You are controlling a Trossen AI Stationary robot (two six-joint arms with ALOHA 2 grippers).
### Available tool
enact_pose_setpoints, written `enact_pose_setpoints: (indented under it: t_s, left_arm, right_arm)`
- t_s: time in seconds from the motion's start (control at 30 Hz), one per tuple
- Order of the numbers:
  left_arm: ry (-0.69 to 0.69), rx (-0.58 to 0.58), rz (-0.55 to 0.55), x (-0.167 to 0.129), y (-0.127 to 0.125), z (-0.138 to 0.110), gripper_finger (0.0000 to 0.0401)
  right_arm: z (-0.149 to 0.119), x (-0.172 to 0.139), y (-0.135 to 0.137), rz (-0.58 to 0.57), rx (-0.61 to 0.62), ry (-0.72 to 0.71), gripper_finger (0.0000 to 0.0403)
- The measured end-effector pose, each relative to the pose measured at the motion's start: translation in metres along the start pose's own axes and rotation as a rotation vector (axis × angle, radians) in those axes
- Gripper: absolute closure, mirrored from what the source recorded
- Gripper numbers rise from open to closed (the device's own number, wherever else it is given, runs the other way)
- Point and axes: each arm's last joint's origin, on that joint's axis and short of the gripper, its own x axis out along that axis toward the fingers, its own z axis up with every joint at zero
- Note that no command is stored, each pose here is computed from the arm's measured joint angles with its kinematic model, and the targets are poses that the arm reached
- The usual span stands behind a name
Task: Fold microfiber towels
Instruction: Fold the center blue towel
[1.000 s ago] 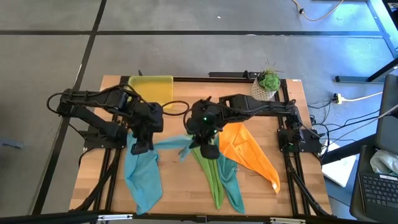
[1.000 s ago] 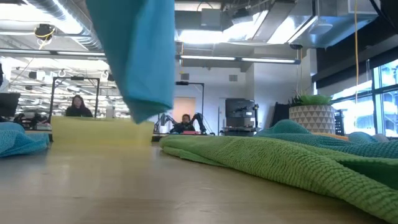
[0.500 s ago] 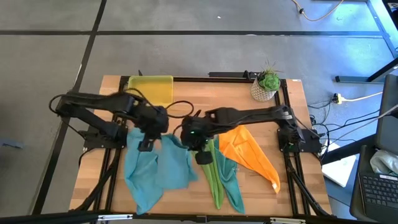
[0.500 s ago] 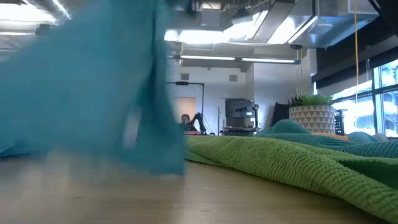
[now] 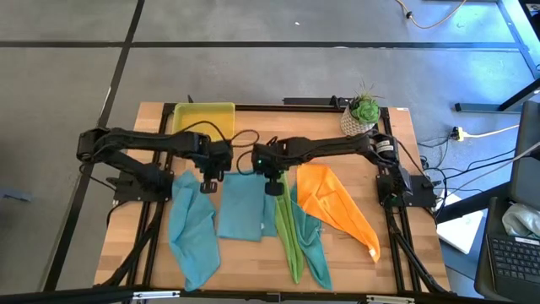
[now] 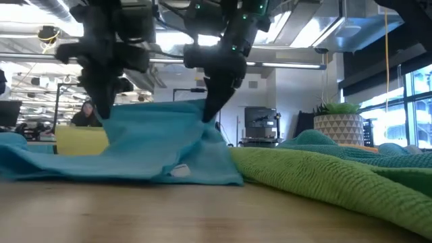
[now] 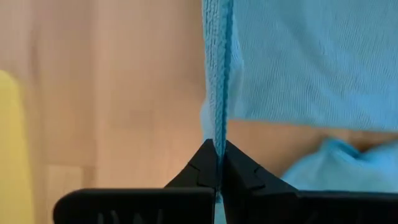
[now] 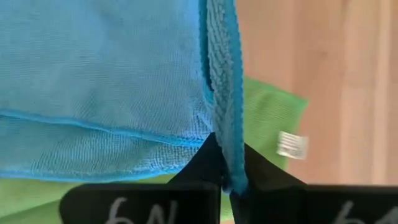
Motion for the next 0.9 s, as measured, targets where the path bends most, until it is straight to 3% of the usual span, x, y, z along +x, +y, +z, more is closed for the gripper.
enact_pose_setpoints:
  t_s: [0.17, 0.3, 0.57, 0.9]
  left_arm:
    - [-0.051, -0.033, 0.056, -0.014, 0.016, 0.009, 0.0401]
    - [-0.06, -0.068, -0.008, -0.031, 0.015, 0.011, 0.0401]
    - [0.0, -0.111, -0.147, -0.045, -0.013, 0.009, 0.0401]
    - [-0.03, -0.077, -0.148, -0.041, -0.06, 0.012, 0.0401]
  right_arm:
    - [0.007, -0.009, -0.008, -0.025, -0.007, -0.026, 0.0378]
    - [0.013, -0.027, -0.007, -0.047, -0.015, 0.011, 0.0389]
    - [0.026, -0.053, 0.028, 0.019, -0.088, -0.025, 0.0385]
    - [0.014, -0.034, 0.08, 0.093, -0.114, -0.005, 0.0387]
